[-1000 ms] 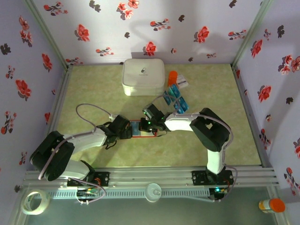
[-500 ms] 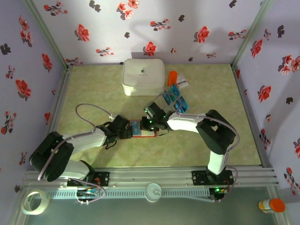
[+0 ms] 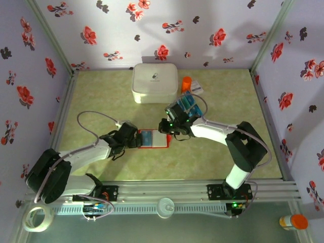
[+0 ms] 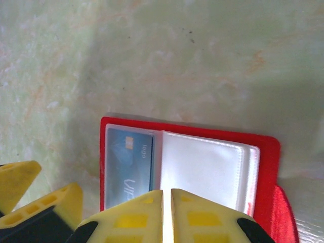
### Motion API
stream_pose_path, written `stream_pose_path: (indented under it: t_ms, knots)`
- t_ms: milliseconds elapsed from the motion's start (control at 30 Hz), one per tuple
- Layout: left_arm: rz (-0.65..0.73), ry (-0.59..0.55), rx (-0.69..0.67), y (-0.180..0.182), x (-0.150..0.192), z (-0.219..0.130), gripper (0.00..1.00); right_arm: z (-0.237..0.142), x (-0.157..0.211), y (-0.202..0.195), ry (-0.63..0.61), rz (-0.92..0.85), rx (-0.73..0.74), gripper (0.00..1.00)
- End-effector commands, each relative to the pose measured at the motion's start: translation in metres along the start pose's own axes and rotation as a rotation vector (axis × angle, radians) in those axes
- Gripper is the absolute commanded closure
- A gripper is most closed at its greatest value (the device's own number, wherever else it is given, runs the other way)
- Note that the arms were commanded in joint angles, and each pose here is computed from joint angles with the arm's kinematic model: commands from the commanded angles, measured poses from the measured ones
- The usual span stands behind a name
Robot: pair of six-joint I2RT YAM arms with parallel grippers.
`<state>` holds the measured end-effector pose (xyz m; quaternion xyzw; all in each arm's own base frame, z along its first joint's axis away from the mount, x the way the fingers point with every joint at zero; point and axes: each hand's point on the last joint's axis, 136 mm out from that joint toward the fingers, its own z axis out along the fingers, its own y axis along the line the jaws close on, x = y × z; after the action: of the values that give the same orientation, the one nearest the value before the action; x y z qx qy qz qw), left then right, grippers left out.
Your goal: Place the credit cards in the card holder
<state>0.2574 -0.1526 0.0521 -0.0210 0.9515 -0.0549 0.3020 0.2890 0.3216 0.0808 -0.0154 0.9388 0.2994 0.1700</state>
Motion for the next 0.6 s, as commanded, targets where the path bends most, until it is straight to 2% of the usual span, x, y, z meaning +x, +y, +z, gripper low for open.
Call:
stream_pose_path:
  t_ms: [0, 300, 567]
  knots:
    - [0.007, -0.017, 0.034, -0.01, -0.017, -0.012, 0.0, -0.007, -0.001, -0.011, -0.003, -0.031, 0.036, 0.87]
    - [-0.028, -0.024, 0.114, -0.032, -0.032, -0.021, 0.0, -0.007, -0.004, -0.014, 0.014, -0.054, 0.041, 0.87]
    - [-0.025, -0.011, 0.14, -0.046, -0.029, -0.018, 0.0, -0.001, -0.002, -0.015, 0.039, -0.065, 0.043, 0.87]
